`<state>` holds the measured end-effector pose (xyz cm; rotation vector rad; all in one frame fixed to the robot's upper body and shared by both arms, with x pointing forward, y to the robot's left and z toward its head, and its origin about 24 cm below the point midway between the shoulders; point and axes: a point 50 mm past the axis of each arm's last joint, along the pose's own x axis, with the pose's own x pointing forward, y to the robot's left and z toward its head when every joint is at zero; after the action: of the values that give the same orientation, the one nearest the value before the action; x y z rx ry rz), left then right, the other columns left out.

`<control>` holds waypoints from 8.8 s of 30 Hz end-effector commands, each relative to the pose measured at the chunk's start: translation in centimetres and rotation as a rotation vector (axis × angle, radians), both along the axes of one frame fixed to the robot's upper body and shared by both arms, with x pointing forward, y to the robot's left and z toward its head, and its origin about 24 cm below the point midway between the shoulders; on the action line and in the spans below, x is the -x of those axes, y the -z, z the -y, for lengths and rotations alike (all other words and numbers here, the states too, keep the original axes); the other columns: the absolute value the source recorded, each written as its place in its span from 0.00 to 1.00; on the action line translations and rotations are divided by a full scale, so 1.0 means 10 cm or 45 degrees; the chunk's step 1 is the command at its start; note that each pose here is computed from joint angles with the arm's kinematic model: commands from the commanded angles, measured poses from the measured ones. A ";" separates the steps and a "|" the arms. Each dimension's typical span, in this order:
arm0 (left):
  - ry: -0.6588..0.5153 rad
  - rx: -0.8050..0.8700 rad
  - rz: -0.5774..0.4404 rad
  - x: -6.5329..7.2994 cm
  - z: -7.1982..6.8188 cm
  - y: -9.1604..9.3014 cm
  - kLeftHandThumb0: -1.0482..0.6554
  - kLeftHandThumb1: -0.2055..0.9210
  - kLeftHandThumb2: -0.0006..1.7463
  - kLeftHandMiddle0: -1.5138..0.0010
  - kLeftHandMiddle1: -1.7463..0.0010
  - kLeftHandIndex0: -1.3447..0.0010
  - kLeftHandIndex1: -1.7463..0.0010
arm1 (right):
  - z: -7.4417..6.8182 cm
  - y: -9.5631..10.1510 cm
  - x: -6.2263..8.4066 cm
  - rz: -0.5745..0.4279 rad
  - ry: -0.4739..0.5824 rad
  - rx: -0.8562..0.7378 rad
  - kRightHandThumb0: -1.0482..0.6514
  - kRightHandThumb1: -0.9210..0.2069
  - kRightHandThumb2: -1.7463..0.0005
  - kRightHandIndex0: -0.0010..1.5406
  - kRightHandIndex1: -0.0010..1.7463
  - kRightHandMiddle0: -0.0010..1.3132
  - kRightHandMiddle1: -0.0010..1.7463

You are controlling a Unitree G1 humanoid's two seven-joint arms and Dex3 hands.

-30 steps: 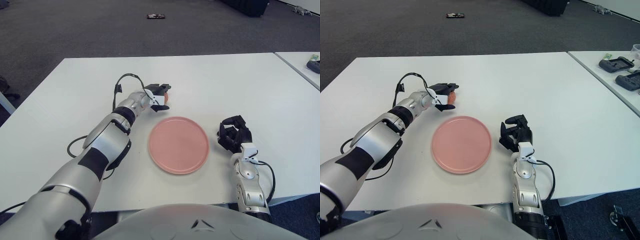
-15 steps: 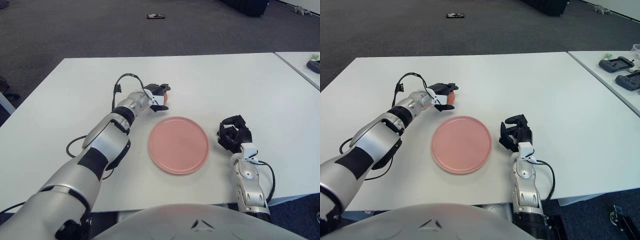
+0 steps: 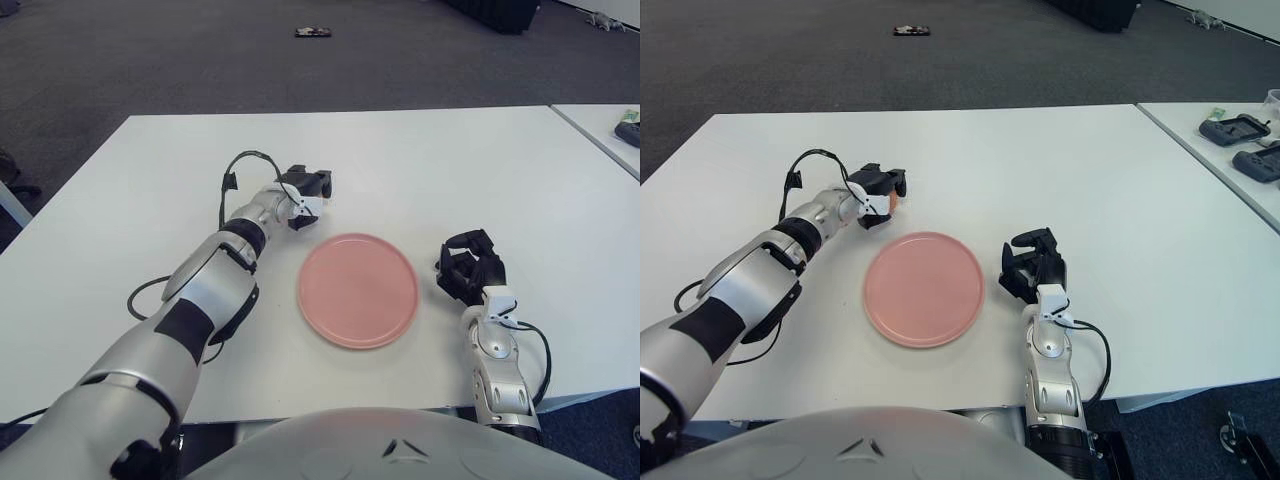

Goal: Put the apple into the plate.

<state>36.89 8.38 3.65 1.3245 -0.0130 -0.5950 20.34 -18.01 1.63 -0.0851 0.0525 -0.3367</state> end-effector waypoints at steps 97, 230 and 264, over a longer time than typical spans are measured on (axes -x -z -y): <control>-0.115 1.375 -0.575 -0.15 -0.13 -0.44 0.61 0.08 1.00 0.35 0.09 0.47 0.00 | 0.01 -0.08 -0.03 0.079 0.031 0.008 0.39 0.23 0.49 0.37 0.89 0.27 1.00; 0.241 -0.476 -0.094 0.02 0.03 0.05 0.00 0.72 0.42 0.98 0.91 1.00 1.00 | 0.06 -0.08 -0.01 0.123 0.065 0.046 0.39 0.26 0.47 0.36 0.93 0.28 1.00; 0.060 -0.200 -0.096 0.03 -0.03 0.09 0.54 0.26 0.87 0.49 0.02 0.62 0.00 | 0.09 -0.10 0.02 0.130 0.057 0.030 0.39 0.22 0.50 0.34 0.92 0.26 1.00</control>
<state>36.99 7.52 3.94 1.4691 -0.0024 -0.7165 20.23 -18.61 2.33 -0.0998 -0.0320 -0.3761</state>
